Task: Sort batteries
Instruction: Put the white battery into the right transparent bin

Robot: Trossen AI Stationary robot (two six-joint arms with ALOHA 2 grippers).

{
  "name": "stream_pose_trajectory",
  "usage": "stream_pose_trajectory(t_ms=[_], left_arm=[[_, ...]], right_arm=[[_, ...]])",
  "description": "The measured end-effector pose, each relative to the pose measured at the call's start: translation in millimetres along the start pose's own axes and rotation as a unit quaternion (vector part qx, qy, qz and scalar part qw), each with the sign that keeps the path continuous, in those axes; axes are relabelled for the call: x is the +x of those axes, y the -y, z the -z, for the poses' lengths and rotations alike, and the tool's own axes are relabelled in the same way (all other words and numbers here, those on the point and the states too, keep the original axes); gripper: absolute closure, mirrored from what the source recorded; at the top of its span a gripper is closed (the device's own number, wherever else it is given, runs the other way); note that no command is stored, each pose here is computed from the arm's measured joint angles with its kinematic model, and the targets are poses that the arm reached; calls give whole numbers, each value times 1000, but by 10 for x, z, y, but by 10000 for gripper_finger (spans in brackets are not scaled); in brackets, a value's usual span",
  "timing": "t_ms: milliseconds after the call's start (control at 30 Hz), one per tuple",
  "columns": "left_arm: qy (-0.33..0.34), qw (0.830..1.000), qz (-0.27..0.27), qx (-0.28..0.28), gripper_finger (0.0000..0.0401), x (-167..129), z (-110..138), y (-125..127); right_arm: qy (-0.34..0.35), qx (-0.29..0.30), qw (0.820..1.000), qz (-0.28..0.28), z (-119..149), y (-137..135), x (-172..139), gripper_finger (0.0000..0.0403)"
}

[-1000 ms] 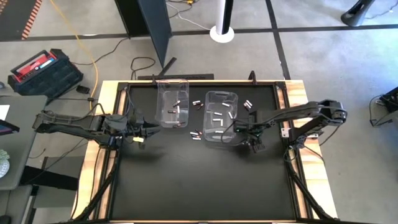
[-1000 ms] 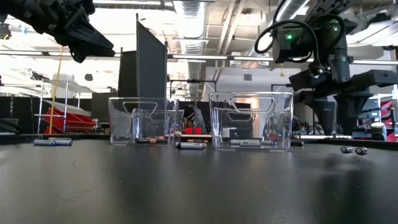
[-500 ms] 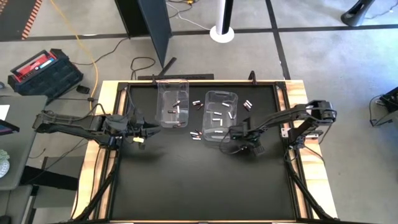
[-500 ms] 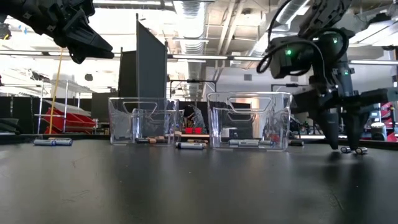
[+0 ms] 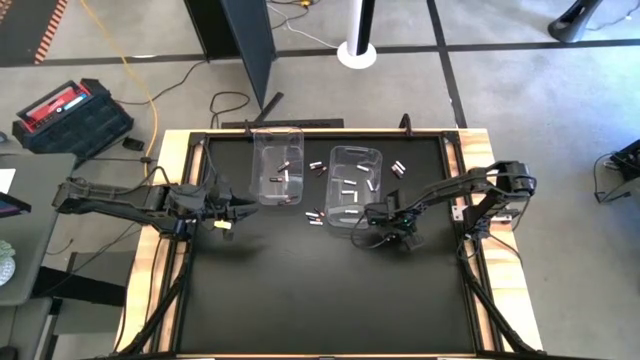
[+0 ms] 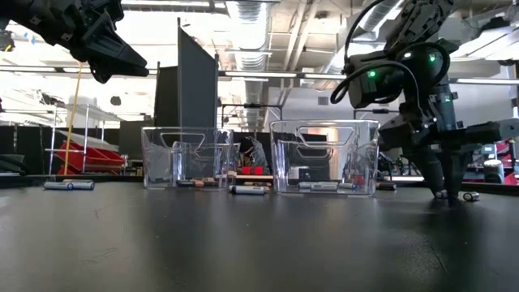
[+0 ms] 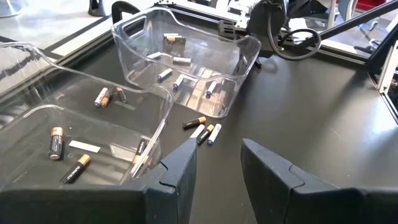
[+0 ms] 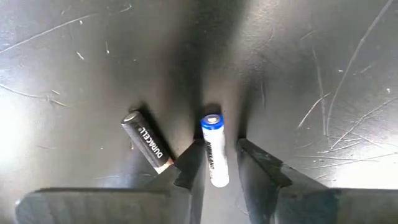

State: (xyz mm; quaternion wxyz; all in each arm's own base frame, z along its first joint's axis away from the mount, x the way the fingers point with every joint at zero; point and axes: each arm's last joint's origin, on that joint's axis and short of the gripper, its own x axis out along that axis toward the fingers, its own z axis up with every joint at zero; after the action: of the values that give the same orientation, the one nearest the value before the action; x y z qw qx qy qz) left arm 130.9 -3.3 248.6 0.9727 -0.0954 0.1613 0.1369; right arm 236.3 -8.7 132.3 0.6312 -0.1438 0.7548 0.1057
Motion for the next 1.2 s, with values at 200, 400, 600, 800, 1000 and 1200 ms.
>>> stream_pose_trajectory(t_ms=[200, 400, 600, 800, 1000, 1200], left_arm=[[0, 1000, 0, 0, 283, 0, 0, 0], [0, 1000, 0, 0, 283, 0, 0, 0], [0, 1000, 0, 0, 283, 0, 0, 0], [0, 1000, 0, 1, 283, 1, 0, 0], [0, 1000, 0, 1, 283, 1, 0, 0], [0, 1000, 0, 1, 283, 1, 0, 0]], right_arm=[[1, 0, 1000, 1, -2, 2, 3, 323], [0, 3, 1000, 0, -1, 2, 4, 332], [-10, 6, 1000, -8, -16, 18, -77, 333], [-9, 24, 1000, -13, -49, 35, -160, 333], [-46, 56, 997, -24, 62, 0, -230, 333], [9, 109, 994, -4, 236, -41, -521, 333]])
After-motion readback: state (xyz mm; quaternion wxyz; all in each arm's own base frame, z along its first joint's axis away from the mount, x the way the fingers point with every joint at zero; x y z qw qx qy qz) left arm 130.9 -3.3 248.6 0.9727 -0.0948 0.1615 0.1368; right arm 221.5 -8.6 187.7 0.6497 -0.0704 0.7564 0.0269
